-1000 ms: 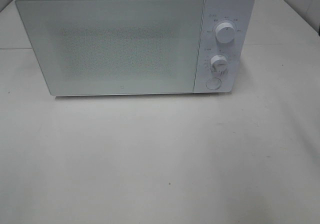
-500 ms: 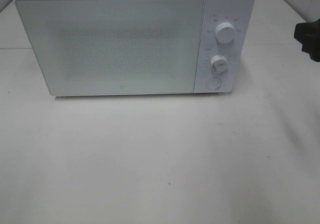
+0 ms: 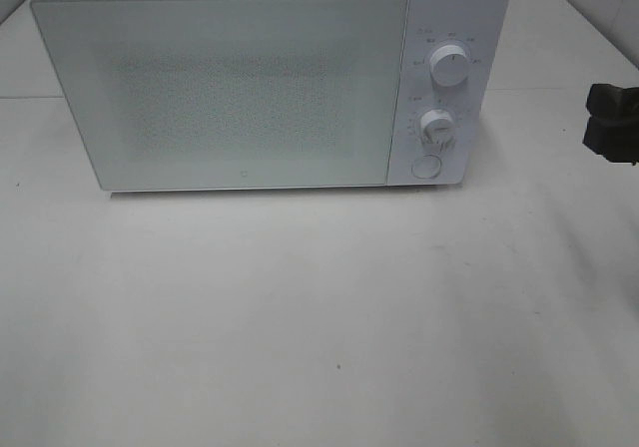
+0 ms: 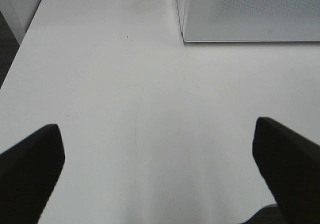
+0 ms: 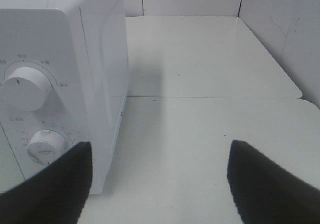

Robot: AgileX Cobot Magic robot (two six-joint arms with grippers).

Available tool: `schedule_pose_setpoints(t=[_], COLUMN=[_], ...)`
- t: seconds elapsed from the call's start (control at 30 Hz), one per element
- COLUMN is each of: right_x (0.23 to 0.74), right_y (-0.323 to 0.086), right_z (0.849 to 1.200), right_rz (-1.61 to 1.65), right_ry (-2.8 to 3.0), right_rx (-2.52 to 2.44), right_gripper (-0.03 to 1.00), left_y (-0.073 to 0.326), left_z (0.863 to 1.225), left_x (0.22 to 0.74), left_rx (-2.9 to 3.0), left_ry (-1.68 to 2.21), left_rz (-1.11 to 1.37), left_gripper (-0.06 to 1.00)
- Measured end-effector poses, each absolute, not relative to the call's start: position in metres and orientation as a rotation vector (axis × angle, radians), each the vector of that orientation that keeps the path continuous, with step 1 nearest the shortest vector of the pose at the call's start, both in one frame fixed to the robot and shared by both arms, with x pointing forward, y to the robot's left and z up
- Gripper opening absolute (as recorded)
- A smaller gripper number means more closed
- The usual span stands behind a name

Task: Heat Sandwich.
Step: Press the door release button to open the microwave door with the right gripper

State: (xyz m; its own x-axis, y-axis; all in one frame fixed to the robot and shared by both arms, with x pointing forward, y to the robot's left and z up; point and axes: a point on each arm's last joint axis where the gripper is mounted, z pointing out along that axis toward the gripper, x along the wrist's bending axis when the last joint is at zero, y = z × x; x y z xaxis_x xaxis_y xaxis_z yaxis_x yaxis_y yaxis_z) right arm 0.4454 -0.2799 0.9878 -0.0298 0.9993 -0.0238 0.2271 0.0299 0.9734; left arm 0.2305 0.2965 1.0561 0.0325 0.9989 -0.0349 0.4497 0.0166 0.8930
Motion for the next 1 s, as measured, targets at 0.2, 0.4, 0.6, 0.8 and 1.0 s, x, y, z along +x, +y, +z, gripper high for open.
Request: schedule_pose_setpoints(t=[0.2, 0.4, 0.6, 0.8, 1.0], right_x=[0.45, 0.454, 0.454, 0.451, 0.447], right_y=[-0.262, -0.24, -0.224, -0.212, -0.198], right_z=[0.982, 0.969, 0.954, 0.945, 0.933], right_rz=[1.117, 1.143, 1.136, 1.126, 1.097], right_ry=[1.417, 1.395, 1.388, 1.378, 1.387], right_rx=[1.291, 1.299, 1.315, 1.32, 1.335], right_gripper=[0.73, 0.73, 0.73, 0.73, 0.73], left_y=[0.297, 0.297, 0.297, 0.297, 0.297], left_z=[1.056, 1.056, 1.056, 1.056, 1.056], left_x=[0.231, 0.231, 0.231, 0.231, 0.231], left_rx=[1.54, 1.54, 1.54, 1.54, 1.54], left_ry=[1.523, 1.523, 1.523, 1.523, 1.523], left_rz=[0.902, 0.902, 0.902, 0.902, 0.902], left_gripper=[0.97, 0.97, 0.97, 0.97, 0.97])
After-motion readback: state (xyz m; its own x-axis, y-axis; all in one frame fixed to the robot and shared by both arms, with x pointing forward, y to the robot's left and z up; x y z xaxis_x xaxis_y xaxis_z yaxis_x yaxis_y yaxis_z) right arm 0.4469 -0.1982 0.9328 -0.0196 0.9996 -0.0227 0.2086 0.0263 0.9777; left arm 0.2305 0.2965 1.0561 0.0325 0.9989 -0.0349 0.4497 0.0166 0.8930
